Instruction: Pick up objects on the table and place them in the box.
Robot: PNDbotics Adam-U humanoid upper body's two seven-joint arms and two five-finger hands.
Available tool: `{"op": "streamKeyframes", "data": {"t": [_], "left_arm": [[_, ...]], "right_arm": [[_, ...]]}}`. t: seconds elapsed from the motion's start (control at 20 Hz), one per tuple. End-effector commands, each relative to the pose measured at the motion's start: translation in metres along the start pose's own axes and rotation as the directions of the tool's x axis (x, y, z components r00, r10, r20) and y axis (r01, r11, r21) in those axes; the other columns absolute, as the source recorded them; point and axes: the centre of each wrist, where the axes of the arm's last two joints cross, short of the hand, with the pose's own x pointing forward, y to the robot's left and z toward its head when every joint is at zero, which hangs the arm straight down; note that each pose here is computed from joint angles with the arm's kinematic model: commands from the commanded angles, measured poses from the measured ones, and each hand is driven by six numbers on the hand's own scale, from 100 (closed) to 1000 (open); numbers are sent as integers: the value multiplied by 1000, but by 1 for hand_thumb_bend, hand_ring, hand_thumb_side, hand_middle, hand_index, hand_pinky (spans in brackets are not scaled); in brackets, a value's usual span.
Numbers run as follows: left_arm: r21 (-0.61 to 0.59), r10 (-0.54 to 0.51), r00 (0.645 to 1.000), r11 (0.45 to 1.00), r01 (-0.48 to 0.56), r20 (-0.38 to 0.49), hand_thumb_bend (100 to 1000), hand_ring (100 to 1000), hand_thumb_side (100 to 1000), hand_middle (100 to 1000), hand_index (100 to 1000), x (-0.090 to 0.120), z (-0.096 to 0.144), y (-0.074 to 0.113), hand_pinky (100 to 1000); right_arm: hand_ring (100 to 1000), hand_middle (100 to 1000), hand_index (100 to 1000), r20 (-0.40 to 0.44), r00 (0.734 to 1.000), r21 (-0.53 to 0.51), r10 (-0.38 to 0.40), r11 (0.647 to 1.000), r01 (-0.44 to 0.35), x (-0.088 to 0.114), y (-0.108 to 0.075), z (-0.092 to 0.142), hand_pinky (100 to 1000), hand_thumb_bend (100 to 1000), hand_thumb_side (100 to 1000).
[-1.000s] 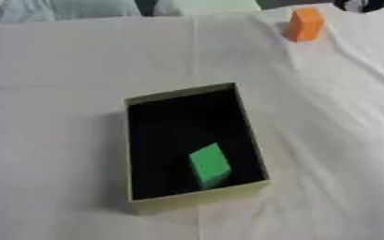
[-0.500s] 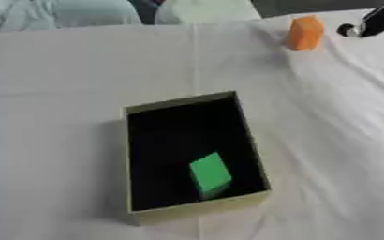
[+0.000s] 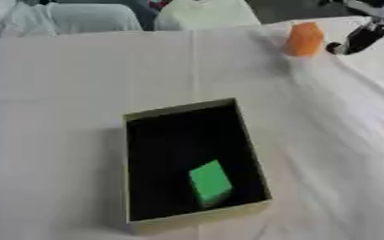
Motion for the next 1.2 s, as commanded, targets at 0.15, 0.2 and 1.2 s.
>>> {"op": "streamKeyframes", "data": {"t": [0.15, 0.2, 1.2], "left_arm": [[-14, 12, 999, 1000, -11, 34, 451, 696, 840, 723, 863, 5, -7, -3, 945], [-14, 12, 999, 1000, -12, 34, 451, 694, 839, 722, 862, 5, -8, -3, 945], [-16, 1, 1000, 1000, -1, 27, 442, 683, 847, 717, 851, 5, -5, -4, 951]], "right_arm": [[933, 873, 927, -54, 999, -34, 2, 999, -3, -10, -7, 0, 843, 395, 100], [934, 876, 929, -59, 998, -31, 0, 1000, -2, -11, -6, -1, 845, 386, 100], [920, 880, 937, -92, 994, -109, -60, 993, 50, -15, -24, 1, 848, 313, 100]]}}
